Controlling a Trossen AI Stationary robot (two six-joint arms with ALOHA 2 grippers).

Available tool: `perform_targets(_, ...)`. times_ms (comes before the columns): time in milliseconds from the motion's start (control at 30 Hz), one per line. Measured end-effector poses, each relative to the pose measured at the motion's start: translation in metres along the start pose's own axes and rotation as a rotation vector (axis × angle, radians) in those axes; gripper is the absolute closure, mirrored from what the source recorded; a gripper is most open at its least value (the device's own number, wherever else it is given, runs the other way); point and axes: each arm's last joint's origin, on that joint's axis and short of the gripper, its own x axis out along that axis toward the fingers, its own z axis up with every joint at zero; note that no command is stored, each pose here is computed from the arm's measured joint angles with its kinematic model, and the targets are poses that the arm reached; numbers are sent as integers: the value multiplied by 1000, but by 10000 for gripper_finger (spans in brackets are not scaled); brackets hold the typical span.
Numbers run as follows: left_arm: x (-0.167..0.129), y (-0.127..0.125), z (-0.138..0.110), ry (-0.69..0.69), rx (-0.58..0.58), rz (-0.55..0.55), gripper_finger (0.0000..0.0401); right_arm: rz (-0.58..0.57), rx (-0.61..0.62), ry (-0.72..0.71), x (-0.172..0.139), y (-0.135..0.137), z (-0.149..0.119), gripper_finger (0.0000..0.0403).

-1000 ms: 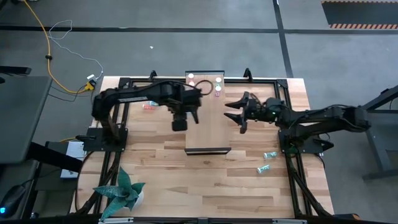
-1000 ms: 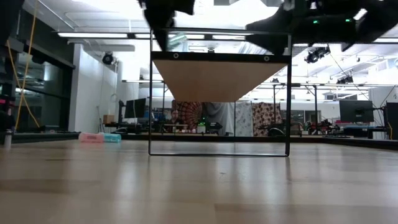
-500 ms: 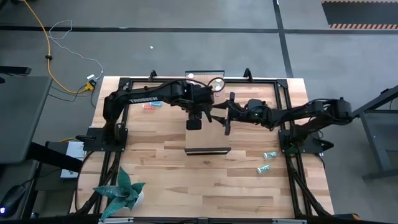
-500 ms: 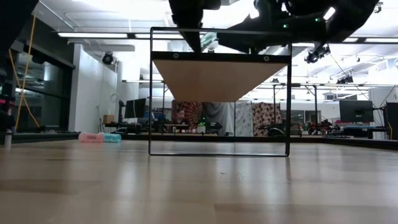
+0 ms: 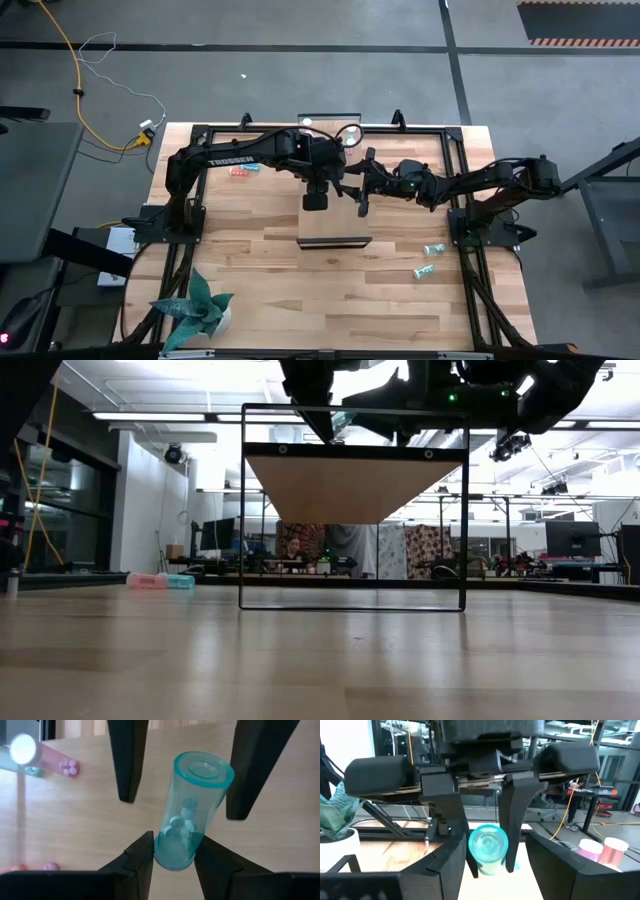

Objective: Pick and place medicine bottles onto shelf by color
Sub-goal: Put the transparent green pill bottle on the shelf

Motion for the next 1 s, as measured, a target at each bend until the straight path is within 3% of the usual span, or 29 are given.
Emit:
perform_targets(467,0,0,0,-4,-1,1,286,0,6,-16,0,1,2,207)
perform_targets(833,0,0,0,-4,-1,4,286,0,6,-15,0,1,2,290)
perform_targets(1000,0,0,0,-3,-5,5,285,-4,3,-14,0,1,1,309)
